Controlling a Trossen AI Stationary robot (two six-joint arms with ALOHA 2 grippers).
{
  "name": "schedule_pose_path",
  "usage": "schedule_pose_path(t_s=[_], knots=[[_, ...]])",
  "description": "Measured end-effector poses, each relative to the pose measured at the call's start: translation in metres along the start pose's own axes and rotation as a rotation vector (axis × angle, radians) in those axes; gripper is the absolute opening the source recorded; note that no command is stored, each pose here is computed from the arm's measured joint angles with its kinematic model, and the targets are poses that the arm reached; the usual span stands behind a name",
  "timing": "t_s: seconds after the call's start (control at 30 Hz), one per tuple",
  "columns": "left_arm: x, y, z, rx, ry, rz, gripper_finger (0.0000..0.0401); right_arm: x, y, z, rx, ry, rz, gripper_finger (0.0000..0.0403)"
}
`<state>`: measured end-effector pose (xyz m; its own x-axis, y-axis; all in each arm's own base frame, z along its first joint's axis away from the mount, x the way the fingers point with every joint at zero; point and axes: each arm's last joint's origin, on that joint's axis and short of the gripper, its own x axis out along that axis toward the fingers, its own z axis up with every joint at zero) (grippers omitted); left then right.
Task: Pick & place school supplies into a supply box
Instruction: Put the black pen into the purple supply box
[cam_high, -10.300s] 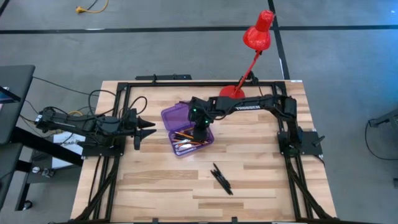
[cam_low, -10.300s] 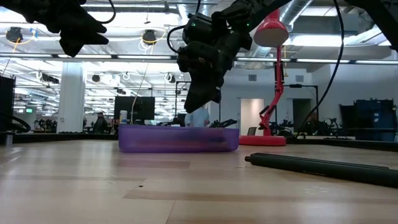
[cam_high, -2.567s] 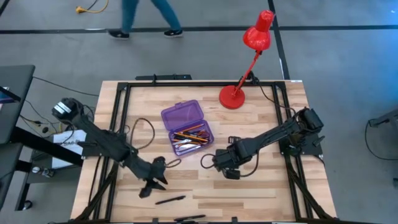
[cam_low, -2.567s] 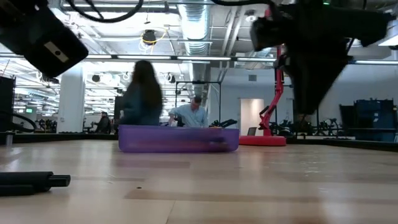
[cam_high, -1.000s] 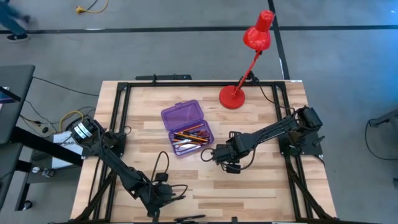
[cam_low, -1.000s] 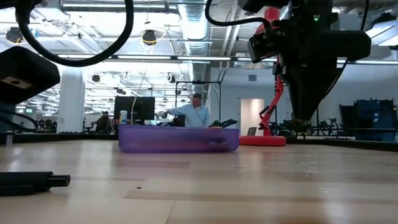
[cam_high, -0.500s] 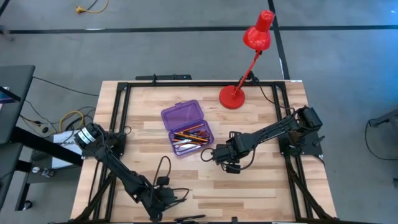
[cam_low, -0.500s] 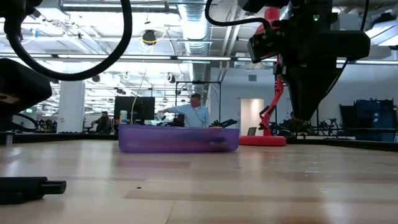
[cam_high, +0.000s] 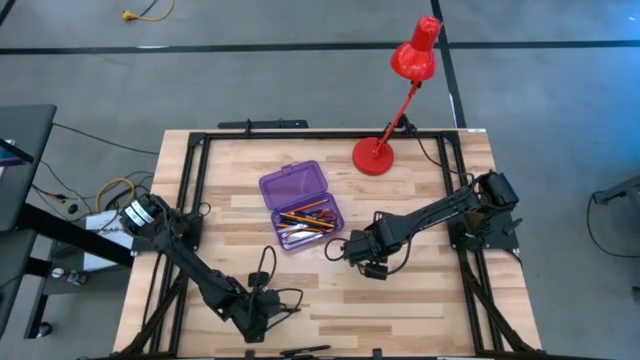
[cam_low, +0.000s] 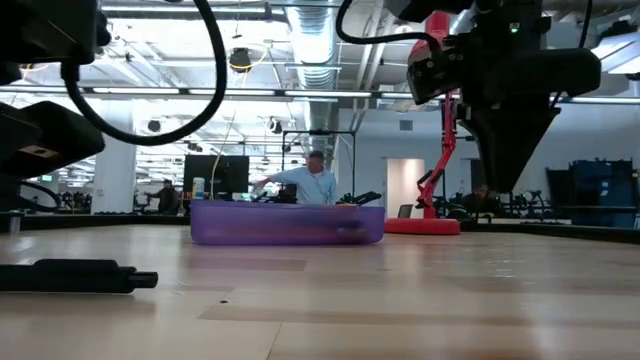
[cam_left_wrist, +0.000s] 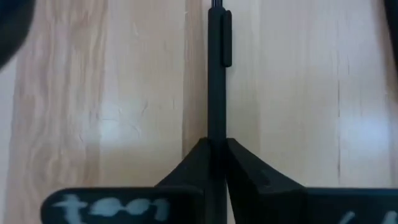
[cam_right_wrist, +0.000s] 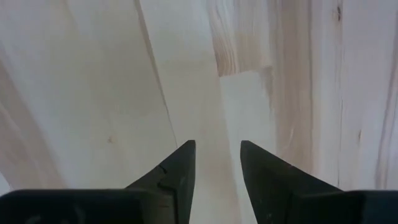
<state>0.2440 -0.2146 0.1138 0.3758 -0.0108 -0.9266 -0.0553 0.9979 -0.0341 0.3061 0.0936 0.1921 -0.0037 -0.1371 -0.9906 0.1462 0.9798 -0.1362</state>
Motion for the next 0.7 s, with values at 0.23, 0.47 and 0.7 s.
schedule_pose_path(t_s=[0.23,0.47,0.7], knots=[[0.002,0.021,0.006,-0.006,0.027,0.137,0.0023,-0.001,0.009,-0.005,0.137,-0.002,0.000,0.0122],[0.004,0.055,0.009,0.002,0.084,0.381,0.0010,-0.003,0.022,-0.011,0.213,-0.012,0.006,0.0122],[-0.008,0.073,0.025,0.076,0.078,0.321,0.0009,-0.005,0.034,-0.019,0.206,-0.016,0.009,0.0122]])
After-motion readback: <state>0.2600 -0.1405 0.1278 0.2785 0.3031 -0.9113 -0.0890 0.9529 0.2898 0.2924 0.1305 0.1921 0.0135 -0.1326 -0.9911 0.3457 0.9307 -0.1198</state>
